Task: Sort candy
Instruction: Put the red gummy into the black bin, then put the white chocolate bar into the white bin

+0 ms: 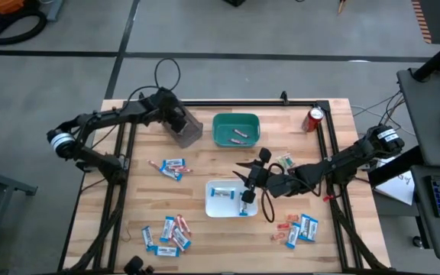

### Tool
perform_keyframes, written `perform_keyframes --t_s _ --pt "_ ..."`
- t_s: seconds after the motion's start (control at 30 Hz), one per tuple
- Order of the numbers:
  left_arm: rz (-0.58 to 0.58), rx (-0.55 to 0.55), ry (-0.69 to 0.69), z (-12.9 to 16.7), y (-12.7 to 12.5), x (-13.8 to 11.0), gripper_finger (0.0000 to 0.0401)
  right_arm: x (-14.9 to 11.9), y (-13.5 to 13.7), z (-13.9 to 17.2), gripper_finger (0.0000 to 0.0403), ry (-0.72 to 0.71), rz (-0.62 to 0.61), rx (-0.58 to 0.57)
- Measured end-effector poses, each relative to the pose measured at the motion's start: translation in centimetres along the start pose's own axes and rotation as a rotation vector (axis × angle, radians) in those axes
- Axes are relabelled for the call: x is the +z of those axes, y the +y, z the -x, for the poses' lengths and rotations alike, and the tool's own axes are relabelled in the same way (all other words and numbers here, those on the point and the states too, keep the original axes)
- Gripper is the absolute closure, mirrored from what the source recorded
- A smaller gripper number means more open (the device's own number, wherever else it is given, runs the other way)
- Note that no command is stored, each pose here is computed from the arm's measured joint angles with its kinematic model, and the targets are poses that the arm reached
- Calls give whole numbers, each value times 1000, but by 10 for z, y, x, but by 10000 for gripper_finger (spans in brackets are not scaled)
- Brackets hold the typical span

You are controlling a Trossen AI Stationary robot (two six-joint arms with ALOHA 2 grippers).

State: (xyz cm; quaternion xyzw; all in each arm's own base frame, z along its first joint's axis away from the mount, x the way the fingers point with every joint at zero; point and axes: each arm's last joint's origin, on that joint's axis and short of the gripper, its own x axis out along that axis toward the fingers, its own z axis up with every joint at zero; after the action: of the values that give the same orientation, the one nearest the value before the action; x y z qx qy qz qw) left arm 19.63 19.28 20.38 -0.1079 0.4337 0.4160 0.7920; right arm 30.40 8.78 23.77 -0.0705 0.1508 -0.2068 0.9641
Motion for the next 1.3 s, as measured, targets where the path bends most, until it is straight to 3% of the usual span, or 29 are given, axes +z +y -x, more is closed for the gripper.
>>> perform_keyframes --t_s 0.2,0.37,0.6,0.73,1.0,1.13,1.3 --pt "-16 -26 26 12 -2 3 279 0 0 0 277 1 -15 0" --pt "1 -151 11 38 -14 1 266 -1 0 0 277 5 -11 0" --pt "-40 -350 -73 96 -58 -11 265 -1 0 0 277 6 -9 0" --pt "-64 -481 -55 128 -86 -30 265 -2 0 0 277 13 -4 0" --pt "-48 -680 142 174 -145 -83 265 -3 0 0 277 25 0 2" --pt "-18 -748 317 188 -166 -109 265 -5 0 0 277 37 21 1" --pt "75 -686 526 193 -191 -141 265 -5 0 0 277 41 34 1"
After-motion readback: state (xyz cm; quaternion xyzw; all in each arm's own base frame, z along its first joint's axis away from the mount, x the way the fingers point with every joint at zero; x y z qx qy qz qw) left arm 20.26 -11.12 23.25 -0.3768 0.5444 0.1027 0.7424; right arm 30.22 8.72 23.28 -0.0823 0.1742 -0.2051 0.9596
